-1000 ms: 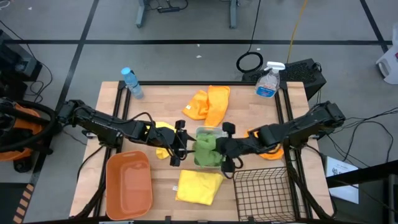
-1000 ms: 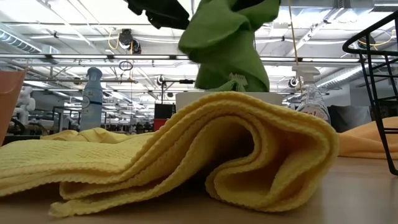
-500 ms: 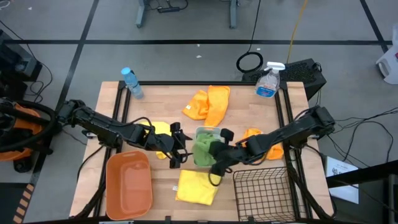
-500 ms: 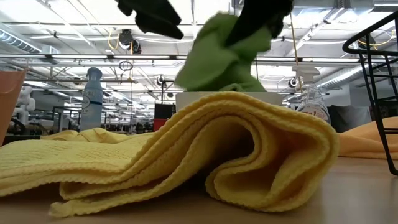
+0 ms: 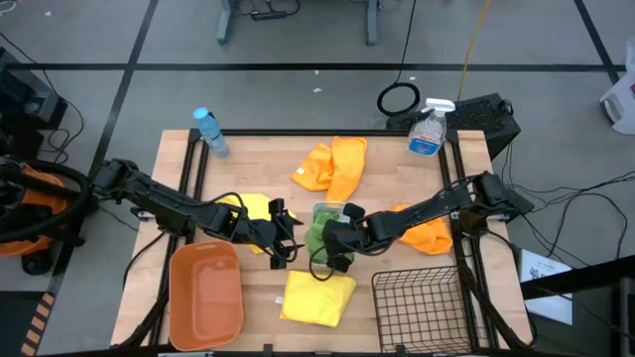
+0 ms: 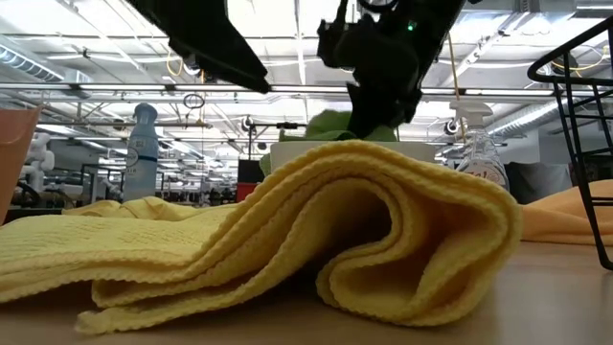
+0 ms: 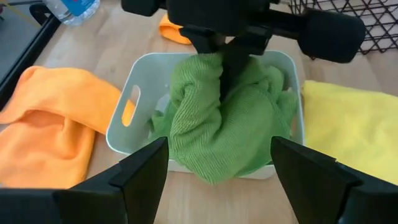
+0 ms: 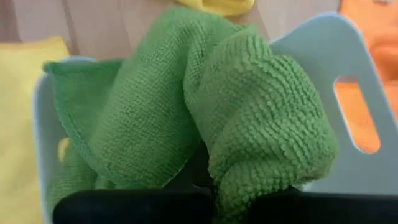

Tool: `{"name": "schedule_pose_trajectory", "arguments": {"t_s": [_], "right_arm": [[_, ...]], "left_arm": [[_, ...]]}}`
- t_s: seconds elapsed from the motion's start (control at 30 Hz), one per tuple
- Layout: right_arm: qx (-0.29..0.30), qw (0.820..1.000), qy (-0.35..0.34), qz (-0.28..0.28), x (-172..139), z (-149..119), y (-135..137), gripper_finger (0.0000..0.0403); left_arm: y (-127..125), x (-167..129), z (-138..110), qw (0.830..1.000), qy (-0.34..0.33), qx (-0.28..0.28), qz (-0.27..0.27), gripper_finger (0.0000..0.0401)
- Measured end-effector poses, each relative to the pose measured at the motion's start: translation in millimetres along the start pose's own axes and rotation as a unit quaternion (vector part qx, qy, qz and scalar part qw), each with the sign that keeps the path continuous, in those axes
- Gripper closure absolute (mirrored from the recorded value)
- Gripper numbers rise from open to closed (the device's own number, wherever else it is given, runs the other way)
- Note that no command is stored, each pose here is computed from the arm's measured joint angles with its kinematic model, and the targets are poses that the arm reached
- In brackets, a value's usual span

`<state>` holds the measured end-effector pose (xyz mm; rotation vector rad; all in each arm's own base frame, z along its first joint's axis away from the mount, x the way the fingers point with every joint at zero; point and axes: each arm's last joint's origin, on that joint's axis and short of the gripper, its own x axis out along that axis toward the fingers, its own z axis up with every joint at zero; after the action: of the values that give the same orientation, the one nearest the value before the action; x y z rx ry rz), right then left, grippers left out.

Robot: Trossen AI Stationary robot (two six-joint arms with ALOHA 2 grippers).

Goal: Sort microfiber towel by color & place in baskets
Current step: Put the green microfiber towel into the white bin

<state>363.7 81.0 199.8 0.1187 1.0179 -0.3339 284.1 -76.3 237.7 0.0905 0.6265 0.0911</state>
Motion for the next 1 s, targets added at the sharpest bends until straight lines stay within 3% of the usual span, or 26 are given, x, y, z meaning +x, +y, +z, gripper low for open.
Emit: {"name": "schedule_pose_trajectory", "arguments": {"t_s": [0.33, 0.57, 1.0], "right_arm": [[-0.01, 1.0, 0.022, -0.014, 3.9, -2.1, -6.1, 0.0383], [-0.019, 0.999, 0.031, -0.02, 2.6, -2.8, -9.8, 0.0317], [-0.037, 0.998, 0.051, -0.029, -29.1, -5.4, -22.6, 0.0205]], "left_arm": [[3.9, 4.5, -5.9, 1.0, -0.009, -0.007, 0.005, 0.0116], [3.3, 4.4, -4.9, 1.0, -0.014, -0.01, 0.0, 0.0116], [3.1, 4.4, -4.8, 1.0, -0.014, -0.009, -0.004, 0.0116]]}}
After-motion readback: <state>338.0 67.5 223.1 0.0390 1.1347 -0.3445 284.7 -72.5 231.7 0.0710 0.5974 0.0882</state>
